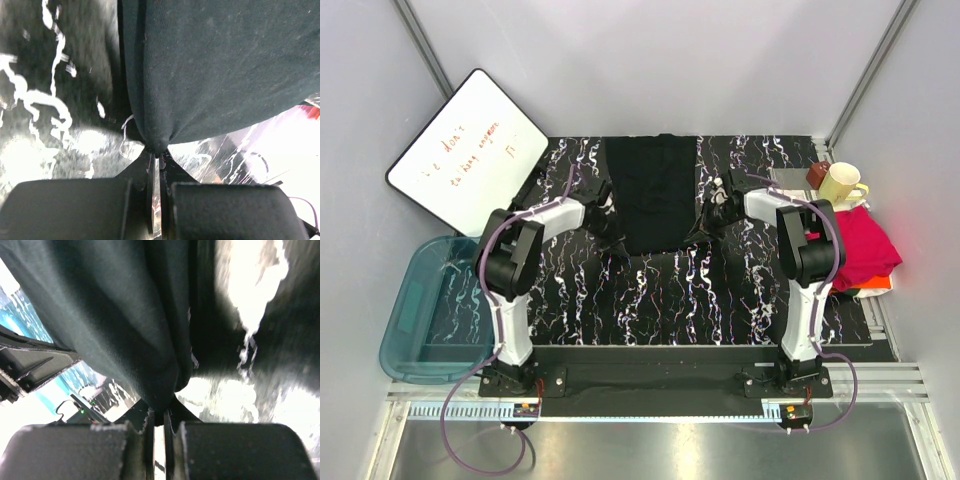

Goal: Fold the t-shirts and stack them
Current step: Grab one side of the 2/3 rectangular tshirt with both arms, then fold the long partially folded tshirt into a neat square

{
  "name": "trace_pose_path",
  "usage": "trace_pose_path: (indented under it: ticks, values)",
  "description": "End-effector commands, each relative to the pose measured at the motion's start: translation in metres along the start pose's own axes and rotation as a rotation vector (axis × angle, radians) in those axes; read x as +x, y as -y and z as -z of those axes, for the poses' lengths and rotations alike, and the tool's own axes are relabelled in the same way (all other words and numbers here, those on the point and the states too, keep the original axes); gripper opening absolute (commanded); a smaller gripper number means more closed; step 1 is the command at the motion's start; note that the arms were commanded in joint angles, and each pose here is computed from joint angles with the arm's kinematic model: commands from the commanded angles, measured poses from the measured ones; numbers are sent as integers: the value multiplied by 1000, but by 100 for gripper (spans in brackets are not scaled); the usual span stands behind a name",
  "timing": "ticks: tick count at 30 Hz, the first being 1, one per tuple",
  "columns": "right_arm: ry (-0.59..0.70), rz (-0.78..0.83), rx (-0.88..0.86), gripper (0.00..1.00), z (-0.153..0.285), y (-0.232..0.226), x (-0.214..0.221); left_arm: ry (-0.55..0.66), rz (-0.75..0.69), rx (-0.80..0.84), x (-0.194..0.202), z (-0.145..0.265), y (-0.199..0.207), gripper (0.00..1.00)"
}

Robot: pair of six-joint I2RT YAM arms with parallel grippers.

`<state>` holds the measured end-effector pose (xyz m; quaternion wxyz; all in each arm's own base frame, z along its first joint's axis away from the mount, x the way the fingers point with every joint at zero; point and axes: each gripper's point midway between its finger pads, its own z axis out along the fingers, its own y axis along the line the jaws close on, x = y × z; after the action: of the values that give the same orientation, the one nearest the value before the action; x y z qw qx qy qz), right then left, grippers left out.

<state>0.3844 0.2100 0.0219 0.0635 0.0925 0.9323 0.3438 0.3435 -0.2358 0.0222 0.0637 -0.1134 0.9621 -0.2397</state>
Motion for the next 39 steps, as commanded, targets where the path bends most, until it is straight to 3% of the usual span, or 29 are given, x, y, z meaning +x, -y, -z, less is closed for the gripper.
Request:
trace_pose_path:
  ticks: [1, 9, 17, 22, 30, 37, 39]
  values:
    - [44, 55, -16, 0, 22, -16, 8, 11, -37, -11, 14, 24, -6, 0]
    - [-3, 131, -6, 0, 47, -27, 59, -13, -72, 24, 53, 60, -12, 0]
    - [82, 245, -61, 0, 109, -77, 64, 161, -195, 94, 47, 138, 24, 0]
    - [182, 319, -72, 0, 136, -108, 39, 297, -258, 125, 12, 178, 60, 0]
    - [325, 424, -14, 0, 133, -129, -34, 418, -324, 111, -58, 186, 103, 0]
    - [368, 463, 31, 1, 83, -121, -107, 415, -289, 71, -119, 136, 111, 0]
    - [398, 488, 10, 1, 83, -132, -126, 452, -276, 77, -136, 139, 116, 0]
